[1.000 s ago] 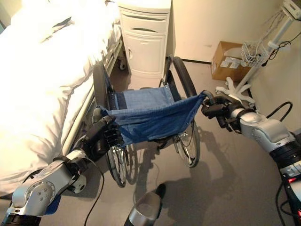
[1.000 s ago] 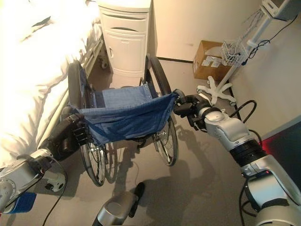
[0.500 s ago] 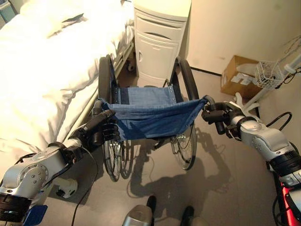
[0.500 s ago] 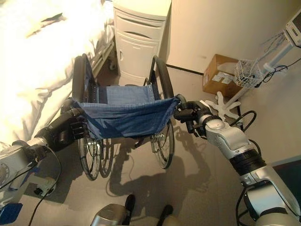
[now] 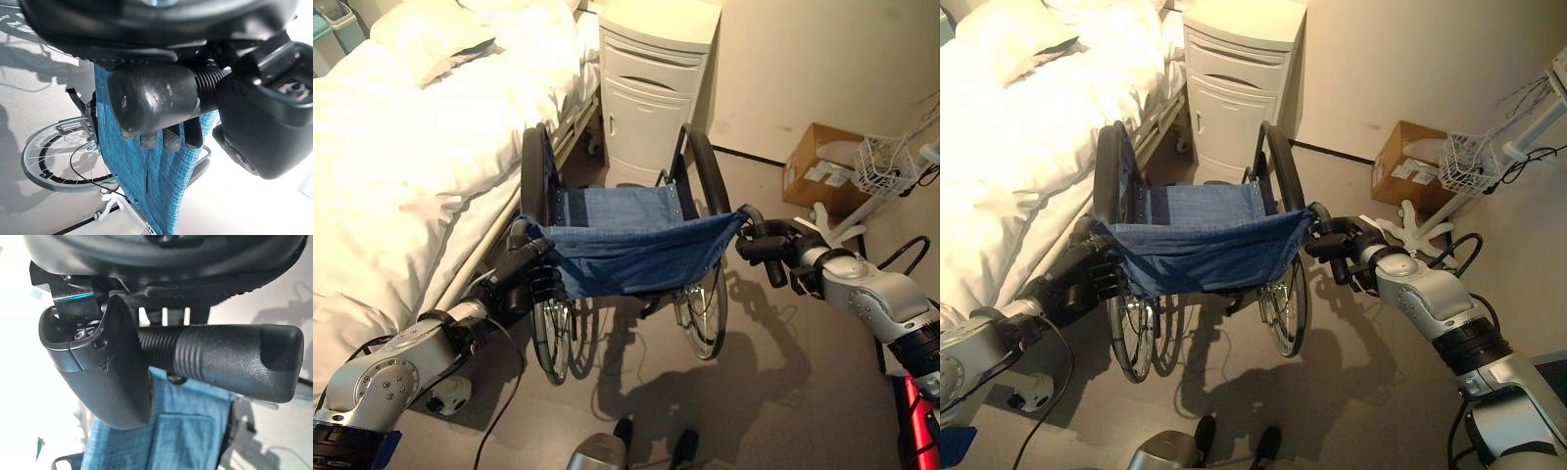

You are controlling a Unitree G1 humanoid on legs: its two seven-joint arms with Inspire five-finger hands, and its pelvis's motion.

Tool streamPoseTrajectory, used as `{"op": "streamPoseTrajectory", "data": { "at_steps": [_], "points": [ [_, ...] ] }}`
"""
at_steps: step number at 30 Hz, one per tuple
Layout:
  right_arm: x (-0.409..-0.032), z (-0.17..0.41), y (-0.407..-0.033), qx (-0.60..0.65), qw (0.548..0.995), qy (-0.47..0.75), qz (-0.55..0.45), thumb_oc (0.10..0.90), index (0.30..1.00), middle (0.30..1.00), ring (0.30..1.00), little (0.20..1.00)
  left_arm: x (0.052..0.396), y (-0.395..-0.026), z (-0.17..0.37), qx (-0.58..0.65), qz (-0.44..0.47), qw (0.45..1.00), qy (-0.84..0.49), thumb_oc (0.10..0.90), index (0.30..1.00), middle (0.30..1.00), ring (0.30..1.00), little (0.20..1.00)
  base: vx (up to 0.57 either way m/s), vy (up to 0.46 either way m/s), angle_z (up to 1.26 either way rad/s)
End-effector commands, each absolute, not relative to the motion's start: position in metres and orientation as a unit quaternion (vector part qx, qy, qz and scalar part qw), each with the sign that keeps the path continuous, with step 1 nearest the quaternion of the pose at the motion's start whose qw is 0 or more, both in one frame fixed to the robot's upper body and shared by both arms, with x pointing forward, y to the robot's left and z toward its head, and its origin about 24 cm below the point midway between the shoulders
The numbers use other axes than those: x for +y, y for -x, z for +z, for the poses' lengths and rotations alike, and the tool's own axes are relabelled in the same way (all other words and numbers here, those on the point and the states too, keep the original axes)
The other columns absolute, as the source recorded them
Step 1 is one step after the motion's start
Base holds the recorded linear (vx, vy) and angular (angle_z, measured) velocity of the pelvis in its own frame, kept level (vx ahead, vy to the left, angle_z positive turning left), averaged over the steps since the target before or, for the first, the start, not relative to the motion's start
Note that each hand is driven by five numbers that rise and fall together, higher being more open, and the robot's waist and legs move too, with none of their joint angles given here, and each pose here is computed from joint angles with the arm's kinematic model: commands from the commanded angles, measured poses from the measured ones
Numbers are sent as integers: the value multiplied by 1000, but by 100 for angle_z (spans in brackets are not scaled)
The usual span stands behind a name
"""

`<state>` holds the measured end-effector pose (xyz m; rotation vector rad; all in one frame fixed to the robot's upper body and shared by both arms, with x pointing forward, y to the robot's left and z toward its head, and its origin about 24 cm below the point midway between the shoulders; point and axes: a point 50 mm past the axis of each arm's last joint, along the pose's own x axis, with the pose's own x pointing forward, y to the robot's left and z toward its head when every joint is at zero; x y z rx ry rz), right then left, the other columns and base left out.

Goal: Push the wheelchair next to the bed

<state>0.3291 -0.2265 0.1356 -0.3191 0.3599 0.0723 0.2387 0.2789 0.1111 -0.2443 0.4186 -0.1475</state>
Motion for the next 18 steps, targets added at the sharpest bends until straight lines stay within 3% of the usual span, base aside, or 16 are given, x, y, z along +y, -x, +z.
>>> {"op": "streamPoseTrajectory", "data": {
  "at_steps": [1, 9, 10, 11, 12, 13, 14, 18],
  "points": [
    [-177, 201, -327, 15, 970, 179, 164, 400, 300, 300, 300, 300, 277, -258, 148, 80, -74, 982, 153, 400, 300, 300, 300, 300, 9, 12, -4],
    [-177, 197, -329, 23, 972, 175, 153, 400, 300, 300, 300, 300, 277, -259, 144, 85, -72, 982, 152, 400, 300, 300, 300, 300, -16, 12, -1],
    [-178, 196, -328, 23, 973, 176, 151, 433, 349, 349, 349, 349, 277, -259, 144, 85, -70, 982, 151, 400, 300, 300, 300, 300, -52, 24, -5],
    [-178, 196, -328, 24, 973, 175, 147, 626, 639, 639, 639, 639, 277, -259, 145, 83, -66, 983, 149, 400, 300, 300, 300, 300, -59, 26, -3],
    [-180, 195, -328, 25, 975, 174, 140, 800, 900, 900, 900, 900, 279, -259, 146, 81, -58, 984, 146, 623, 634, 634, 634, 634, -48, 21, -2],
    [-181, 194, -328, 25, 975, 174, 138, 800, 900, 900, 900, 900, 279, -259, 146, 81, -56, 985, 145, 733, 799, 799, 799, 799, -56, 18, 0],
    [-185, 195, -328, 23, 976, 177, 127, 800, 900, 900, 900, 900, 283, -260, 148, 74, -39, 987, 138, 800, 900, 900, 900, 900, -37, 9, 0],
    [-198, 201, -329, 16, 978, 183, 99, 800, 900, 900, 900, 900, 299, -260, 160, 43, 0, 991, 126, 800, 900, 900, 900, 900, -34, 7, 1]
  ]
}}
